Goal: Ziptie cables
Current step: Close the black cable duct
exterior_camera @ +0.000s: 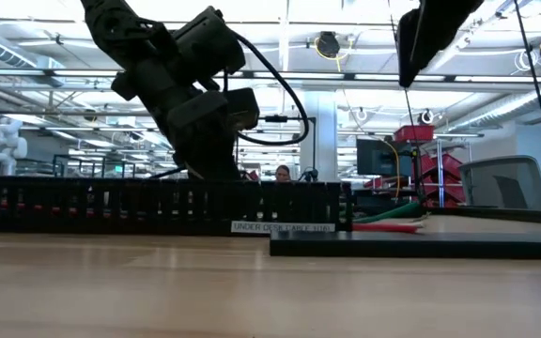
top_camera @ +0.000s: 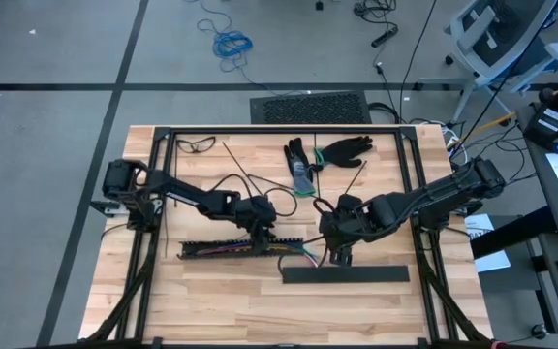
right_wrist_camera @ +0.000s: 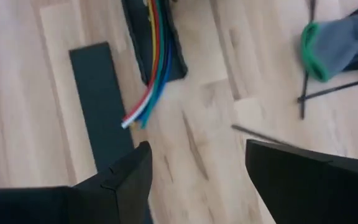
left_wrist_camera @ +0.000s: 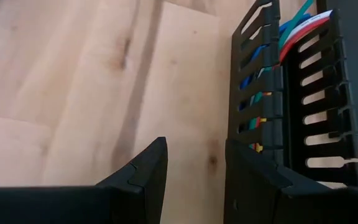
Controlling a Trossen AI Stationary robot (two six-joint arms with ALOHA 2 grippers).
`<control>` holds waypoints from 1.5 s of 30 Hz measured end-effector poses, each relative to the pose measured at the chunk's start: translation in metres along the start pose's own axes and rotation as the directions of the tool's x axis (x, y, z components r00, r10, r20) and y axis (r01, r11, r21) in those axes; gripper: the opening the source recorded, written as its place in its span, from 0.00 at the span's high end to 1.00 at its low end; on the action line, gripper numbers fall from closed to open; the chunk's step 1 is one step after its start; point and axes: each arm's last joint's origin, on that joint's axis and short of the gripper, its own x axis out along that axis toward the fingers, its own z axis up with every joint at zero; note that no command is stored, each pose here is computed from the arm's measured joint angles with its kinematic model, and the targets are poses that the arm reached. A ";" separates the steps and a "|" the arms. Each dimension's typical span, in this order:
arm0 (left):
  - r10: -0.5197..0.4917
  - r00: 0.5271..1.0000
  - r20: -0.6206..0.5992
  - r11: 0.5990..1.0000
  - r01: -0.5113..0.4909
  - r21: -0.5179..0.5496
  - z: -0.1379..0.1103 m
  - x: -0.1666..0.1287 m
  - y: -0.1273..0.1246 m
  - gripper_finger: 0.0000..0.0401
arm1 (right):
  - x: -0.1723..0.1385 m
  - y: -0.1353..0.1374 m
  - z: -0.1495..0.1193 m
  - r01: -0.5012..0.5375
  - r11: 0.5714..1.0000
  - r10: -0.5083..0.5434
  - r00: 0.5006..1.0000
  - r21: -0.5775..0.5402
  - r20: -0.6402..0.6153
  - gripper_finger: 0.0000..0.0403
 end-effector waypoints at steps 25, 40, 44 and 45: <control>0.046 0.986 0.159 0.998 -0.051 0.025 0.047 -0.031 0.013 0.61 | 0.080 0.089 -0.025 -0.154 0.986 0.139 0.971 -0.067 -0.193 0.40; 0.167 0.927 0.337 0.975 -0.206 0.085 0.058 -0.157 -0.011 0.61 | 0.114 0.106 -0.033 -0.142 0.987 0.123 0.968 -0.073 -0.219 0.40; 0.202 0.899 0.390 0.966 -0.248 0.072 0.057 -0.173 -0.017 0.61 | 0.116 0.102 -0.029 -0.170 0.984 0.155 0.956 -0.043 -0.247 0.37; 0.210 0.894 0.395 0.964 -0.257 0.069 0.057 -0.175 -0.017 0.61 | 0.116 0.101 -0.028 -0.174 0.984 0.160 0.955 -0.036 -0.251 0.36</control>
